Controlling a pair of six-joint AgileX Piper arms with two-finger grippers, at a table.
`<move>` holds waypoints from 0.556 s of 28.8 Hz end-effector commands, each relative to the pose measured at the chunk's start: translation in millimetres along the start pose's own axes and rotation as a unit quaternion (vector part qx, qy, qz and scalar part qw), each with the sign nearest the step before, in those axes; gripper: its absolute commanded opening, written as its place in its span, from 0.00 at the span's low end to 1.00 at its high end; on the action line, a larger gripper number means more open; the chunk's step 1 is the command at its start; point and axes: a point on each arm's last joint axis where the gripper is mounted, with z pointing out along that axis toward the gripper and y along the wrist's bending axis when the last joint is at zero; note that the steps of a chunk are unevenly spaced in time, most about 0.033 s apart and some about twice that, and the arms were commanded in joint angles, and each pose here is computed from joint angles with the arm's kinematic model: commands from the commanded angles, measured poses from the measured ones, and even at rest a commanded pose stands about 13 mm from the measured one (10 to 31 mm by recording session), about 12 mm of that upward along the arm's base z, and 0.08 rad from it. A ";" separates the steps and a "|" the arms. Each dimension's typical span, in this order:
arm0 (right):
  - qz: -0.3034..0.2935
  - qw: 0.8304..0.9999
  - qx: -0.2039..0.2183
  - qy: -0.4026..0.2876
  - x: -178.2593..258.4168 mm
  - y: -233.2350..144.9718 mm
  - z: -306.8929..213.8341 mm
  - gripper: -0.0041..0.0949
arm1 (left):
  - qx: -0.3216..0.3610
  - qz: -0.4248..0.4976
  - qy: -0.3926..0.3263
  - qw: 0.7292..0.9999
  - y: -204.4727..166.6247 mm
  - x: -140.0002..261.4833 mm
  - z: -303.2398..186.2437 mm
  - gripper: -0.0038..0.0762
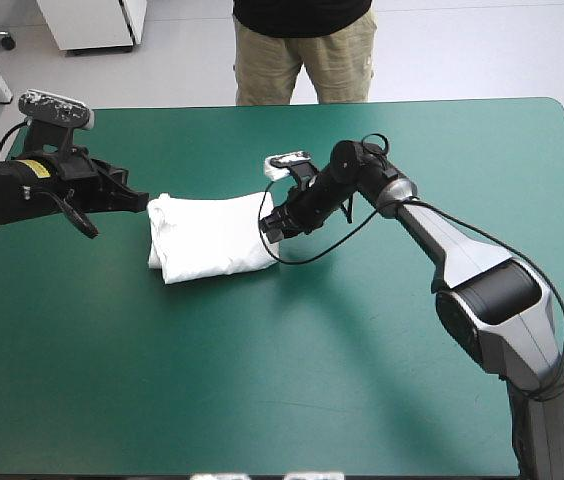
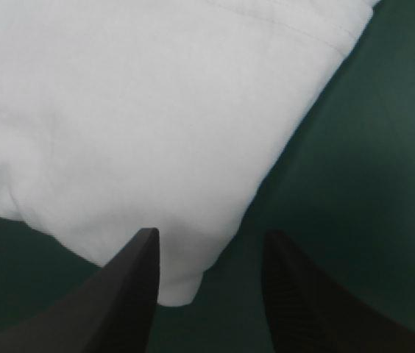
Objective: Fold the cloth
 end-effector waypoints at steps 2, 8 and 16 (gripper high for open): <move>0.029 0.994 -0.058 -0.092 -1.9 -1.2 -12.5 0.48 | -0.001 -0.005 -0.057 0.998 -2.8 -10.6 -17.7 0.04; 0.042 0.989 -0.108 -0.092 0.4 -6.0 11.9 0.47 | -0.002 -0.005 -0.057 0.998 -2.7 -10.6 -17.7 0.04; 0.003 0.992 -0.094 -0.082 1.8 -1.6 0.8 0.04 | -0.002 -0.005 -0.056 0.998 -2.7 -10.4 -17.7 0.04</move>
